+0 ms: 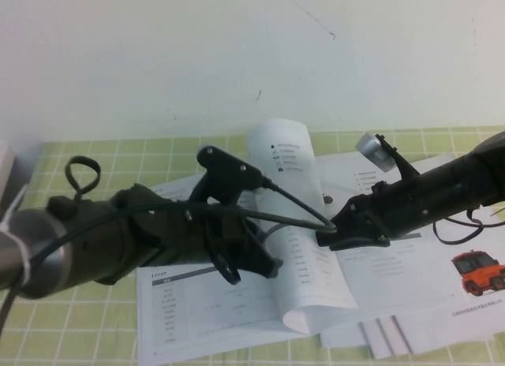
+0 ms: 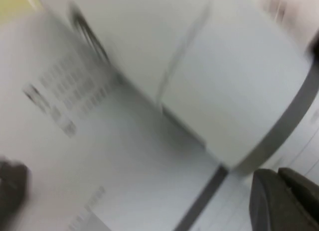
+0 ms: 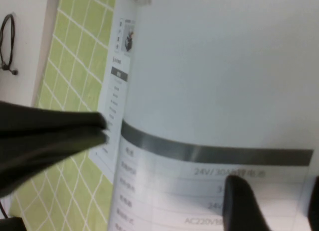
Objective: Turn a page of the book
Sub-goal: Open the closed book
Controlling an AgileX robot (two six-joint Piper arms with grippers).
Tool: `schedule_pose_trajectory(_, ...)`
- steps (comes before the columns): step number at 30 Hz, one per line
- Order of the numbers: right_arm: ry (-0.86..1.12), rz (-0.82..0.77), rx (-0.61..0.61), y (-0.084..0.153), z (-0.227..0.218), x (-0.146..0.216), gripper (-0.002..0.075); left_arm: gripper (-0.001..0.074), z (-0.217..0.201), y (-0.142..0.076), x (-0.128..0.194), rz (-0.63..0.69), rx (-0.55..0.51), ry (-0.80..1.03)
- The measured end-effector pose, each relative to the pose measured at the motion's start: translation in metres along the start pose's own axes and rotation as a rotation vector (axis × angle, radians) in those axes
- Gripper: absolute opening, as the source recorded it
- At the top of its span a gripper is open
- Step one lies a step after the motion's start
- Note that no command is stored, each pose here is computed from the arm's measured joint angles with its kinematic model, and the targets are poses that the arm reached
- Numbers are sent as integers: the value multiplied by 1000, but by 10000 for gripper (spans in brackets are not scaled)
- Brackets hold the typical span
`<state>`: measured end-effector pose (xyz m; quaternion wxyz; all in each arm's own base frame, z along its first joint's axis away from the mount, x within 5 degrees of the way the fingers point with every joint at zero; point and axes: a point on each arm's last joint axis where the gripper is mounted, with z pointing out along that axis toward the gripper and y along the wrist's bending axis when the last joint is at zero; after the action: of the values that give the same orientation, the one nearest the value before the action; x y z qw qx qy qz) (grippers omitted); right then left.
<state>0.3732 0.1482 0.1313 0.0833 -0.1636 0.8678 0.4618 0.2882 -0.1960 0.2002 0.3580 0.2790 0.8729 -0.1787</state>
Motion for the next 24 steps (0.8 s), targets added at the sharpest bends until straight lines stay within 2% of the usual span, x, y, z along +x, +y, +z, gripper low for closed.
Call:
schedule_pose_trajectory(4,3,-14,-5,2,2,0,291,-4,-35,-4,-22,32,-24,-125)
schedule_pose_trajectory(11,-12,-20,-35,7,5,-1,286,-4,-77,-10,-40,79,-28,-250)
schedule_pose_trajectory(24,53,-139,-149,54,54,10,263,-4,-125,-19,-52,139,-31,-377)
